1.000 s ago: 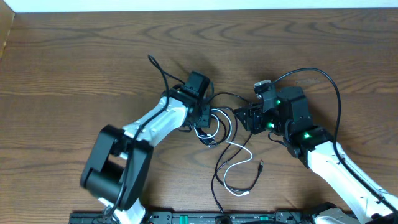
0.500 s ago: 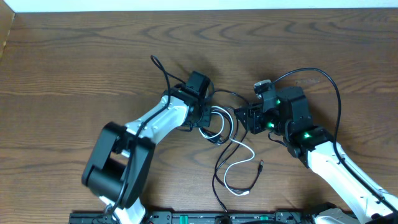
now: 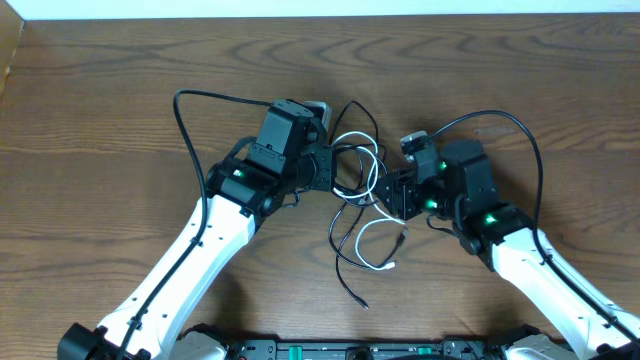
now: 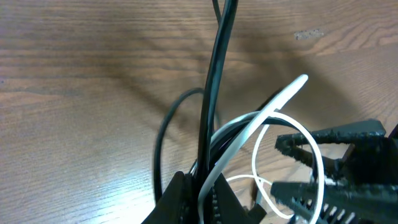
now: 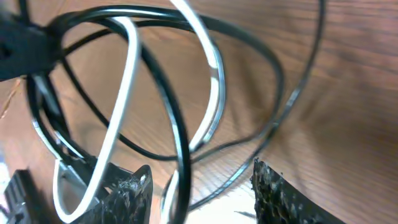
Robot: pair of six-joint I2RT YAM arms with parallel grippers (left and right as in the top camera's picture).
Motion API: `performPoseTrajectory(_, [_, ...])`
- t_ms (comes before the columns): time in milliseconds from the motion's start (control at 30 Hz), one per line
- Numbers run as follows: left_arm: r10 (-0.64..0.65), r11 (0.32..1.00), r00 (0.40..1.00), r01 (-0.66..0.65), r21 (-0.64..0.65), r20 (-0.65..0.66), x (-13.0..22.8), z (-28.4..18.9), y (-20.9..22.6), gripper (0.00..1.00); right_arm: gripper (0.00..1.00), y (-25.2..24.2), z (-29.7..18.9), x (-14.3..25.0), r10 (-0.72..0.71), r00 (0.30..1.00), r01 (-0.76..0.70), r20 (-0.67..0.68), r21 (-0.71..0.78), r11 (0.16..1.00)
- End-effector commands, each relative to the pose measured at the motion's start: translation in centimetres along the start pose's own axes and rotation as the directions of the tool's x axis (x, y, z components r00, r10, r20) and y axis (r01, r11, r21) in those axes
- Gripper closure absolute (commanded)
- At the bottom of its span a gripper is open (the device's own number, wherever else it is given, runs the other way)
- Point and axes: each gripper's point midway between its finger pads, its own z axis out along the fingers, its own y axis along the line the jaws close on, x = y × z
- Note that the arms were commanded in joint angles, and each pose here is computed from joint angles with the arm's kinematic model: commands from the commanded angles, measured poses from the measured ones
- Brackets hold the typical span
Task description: Untangle cables
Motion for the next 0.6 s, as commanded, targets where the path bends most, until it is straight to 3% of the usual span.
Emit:
performPoseTrajectory(0, [-0.013, 1.000, 1.000, 0.014, 0.012, -0.011, 0.1, 0.0, -0.2, 0.92, 0.52, 1.2, 0.1, -0.1, -0.022, 1.000, 0.022, -0.004, -0.052, 0.998])
performPoseTrajectory(167, [-0.033, 0.990, 0.999, 0.037, 0.134, -0.037, 0.3, -0.2, -2.4, 0.93, 0.53, 1.5, 0.1, -0.8, -0.039, 0.999, 0.040, 0.028, -0.060, 0.997])
performPoseTrajectory(300, [-0.011, 0.941, 0.999, 0.021, 0.338, -0.031, -0.5, -1.2, -6.2, 0.93, 0.70, 1.0, 0.1, -1.3, -0.017, 0.999, 0.018, 0.045, -0.032, 0.999])
performPoseTrajectory(367, [0.013, 0.899, 1.000, -0.014, 0.437, 0.006, -1.5, -2.1, -8.1, 0.93, 0.88, -0.3, 0.1, -0.7, 0.024, 0.999, -0.025, 0.032, 0.039, 0.999])
performPoseTrajectory(433, [0.020, 0.884, 0.999, -0.036, 0.467, 0.039, -2.1, -2.9, -8.6, 0.93, 0.98, -1.8, 0.0, 0.0, 0.045, 0.999, -0.047, 0.014, 0.117, 0.992])
performPoseTrajectory(567, [-0.027, 0.887, 0.996, -0.016, 0.462, 0.087, -3.7, -4.6, -7.4, 0.93, 0.96, -6.0, -1.1, 1.7, 0.124, 0.992, -0.118, 0.003, 0.350, 0.929])
